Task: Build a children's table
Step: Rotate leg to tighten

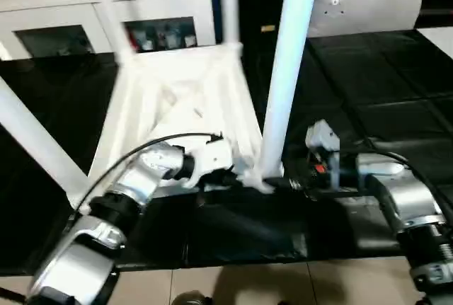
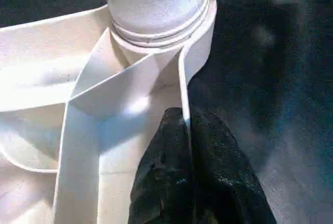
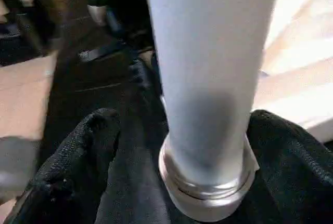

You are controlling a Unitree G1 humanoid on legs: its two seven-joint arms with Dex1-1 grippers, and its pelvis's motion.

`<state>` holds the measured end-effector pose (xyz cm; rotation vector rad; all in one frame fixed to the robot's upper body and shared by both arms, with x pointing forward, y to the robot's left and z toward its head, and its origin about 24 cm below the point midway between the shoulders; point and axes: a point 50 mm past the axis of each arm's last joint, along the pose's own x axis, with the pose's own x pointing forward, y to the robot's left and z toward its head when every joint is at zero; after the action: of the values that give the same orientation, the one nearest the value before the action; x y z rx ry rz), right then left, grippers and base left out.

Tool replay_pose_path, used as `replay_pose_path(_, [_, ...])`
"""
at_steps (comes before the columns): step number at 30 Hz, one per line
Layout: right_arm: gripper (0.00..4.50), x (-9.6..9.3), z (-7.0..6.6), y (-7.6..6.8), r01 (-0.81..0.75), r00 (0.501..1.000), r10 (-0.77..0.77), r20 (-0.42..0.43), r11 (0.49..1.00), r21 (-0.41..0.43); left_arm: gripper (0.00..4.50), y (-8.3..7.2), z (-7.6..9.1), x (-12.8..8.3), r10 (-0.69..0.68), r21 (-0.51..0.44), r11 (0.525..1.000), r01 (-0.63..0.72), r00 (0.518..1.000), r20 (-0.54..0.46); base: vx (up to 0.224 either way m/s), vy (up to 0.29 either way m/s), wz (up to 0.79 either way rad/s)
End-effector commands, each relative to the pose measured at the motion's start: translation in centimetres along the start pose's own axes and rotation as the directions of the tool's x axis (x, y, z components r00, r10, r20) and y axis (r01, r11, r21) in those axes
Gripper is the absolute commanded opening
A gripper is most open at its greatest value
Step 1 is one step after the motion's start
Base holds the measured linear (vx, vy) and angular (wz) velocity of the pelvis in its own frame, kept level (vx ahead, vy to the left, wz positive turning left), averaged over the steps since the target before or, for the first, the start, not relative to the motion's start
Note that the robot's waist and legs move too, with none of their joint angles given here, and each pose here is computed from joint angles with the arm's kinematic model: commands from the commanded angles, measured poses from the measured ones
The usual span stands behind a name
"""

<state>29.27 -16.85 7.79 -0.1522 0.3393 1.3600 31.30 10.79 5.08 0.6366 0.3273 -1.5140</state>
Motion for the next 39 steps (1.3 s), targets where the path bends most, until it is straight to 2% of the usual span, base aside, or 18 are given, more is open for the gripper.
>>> replay_pose_path(1, [3.83,0.5,0.8,0.2,-0.095,0.995,0.095,-0.003,0.995,-0.021,0.00,-1.1,0.4,0.5,-0.119,0.080,0.989,0.121,0.992,-0.031,0.000,0.000,0.00])
replay_pose_path(3, [3.48,0.6,0.6,0.3,-0.126,0.992,0.126,-0.018,0.992,-0.012,0.00,-1.3,0.4,0.4,-0.137,0.082,0.987,0.139,0.990,-0.029,0.000,0.000,0.00])
replay_pose_path(7, [3.31,0.7,0.6,0.2,-0.152,0.988,0.152,-0.019,0.988,-0.007,0.00,-1.5,0.3,0.3,-0.148,0.087,0.985,0.150,0.989,-0.025,0.000,0.000,0.00])
replay_pose_path(9, [3.00,0.7,0.7,0.2,-0.159,0.987,0.159,-0.016,0.987,-0.005,0.00,-1.6,0.3,0.2,-0.150,0.089,0.984,0.152,0.988,-0.024,0.000,0.000,0.00])
replay_pose_path(16, [2.45,0.9,0.6,0.3,-0.181,0.983,0.181,-0.019,0.984,-0.005,0.00,-1.9,0.0,0.0,-0.155,0.089,0.984,0.156,0.988,-0.024,0.000,0.000,0.00])
replay_pose_path(17, [2.23,0.9,0.5,0.3,-0.182,0.983,0.182,-0.019,0.983,-0.003,0.00,-2.0,0.0,0.1,-0.154,0.088,0.984,0.156,0.988,-0.024,0.000,0.000,0.00])
replay_pose_path(20, [2.11,1.0,0.5,0.5,-0.186,0.982,0.186,-0.007,0.983,0.004,0.00,-2.0,-0.1,0.2,-0.143,0.076,0.987,0.145,0.989,-0.022,0.000,0.000,0.00])
replay_pose_path(25, [2.00,1.6,0.5,0.8,-0.143,0.989,0.142,0.034,0.989,0.023,0.00,-1.6,0.1,0.6,-0.074,0.000,0.997,0.074,0.997,0.018,0.000,0.000,0.00])
replay_pose_path(26, [1.99,2.6,0.5,0.8,-0.063,0.997,0.061,0.045,0.997,0.046,0.00,-0.7,0.5,0.8,0.014,-0.067,0.998,-0.011,0.999,0.038,0.000,0.000,0.00])
replay_pose_path(27, [1.98,2.6,0.5,0.8,-0.063,0.997,0.061,0.045,0.997,0.046,0.00,-0.7,0.5,0.8,0.014,-0.067,0.998,-0.011,0.999,0.038,0.000,0.000,0.00])
replay_pose_path(28, [1.98,3.5,0.5,0.7,0.014,0.998,-0.018,0.053,0.997,0.077,0.00,-0.1,0.9,1.1,0.069,-0.108,0.992,-0.063,0.997,0.045,0.000,0.000,0.00])
replay_pose_path(30, [1.98,5.2,0.4,0.1,0.168,0.984,-0.176,0.042,0.975,0.146,0.00,0.8,1.6,1.7,0.143,-0.148,0.980,-0.136,0.989,0.035,0.000,0.000,0.00])
replay_pose_path(31, [1.98,5.3,0.4,0.1,0.171,0.983,-0.179,0.042,0.974,0.147,0.00,0.8,1.6,1.7,0.144,-0.148,0.979,-0.137,0.989,0.034,-0.054,-0.005,-0.07])
replay_pose_path(32, [1.98,6.4,0.5,-0.2,0.244,0.967,-0.253,0.034,0.953,0.180,0.00,1.5,2.0,2.0,0.205,-0.167,0.966,-0.199,0.978,0.021,0.000,0.000,0.00])
replay_pose_path(34, [1.97,7.2,0.6,-0.5,0.303,0.949,-0.313,0.027,0.934,0.188,0.00,2.2,2.3,2.3,0.272,-0.194,0.944,-0.266,0.962,0.007,0.000,0.000,0.00])
replay_pose_path(37, [1.97,8.8,0.9,-1.6,0.456,0.878,-0.478,0.023,0.850,0.266,0.00,3.7,2.9,3.0,0.413,-0.259,0.877,-0.405,0.911,-0.026,-0.018,0.002,0.01])
replay_pose_path(38, [1.97,9.1,1.0,-1.7,0.472,0.867,-0.498,0.022,0.835,0.283,0.00,3.9,3.1,3.1,0.427,-0.267,0.868,-0.419,0.904,-0.028,-0.053,0.005,0.03])
replay_pose_path(39, [1.97,10.1,1.2,-2.0,0.527,0.825,-0.564,0.018,0.782,0.333,0.00,4.4,3.8,3.6,0.470,-0.294,0.839,-0.458,0.882,-0.032,0.000,0.000,0.00])
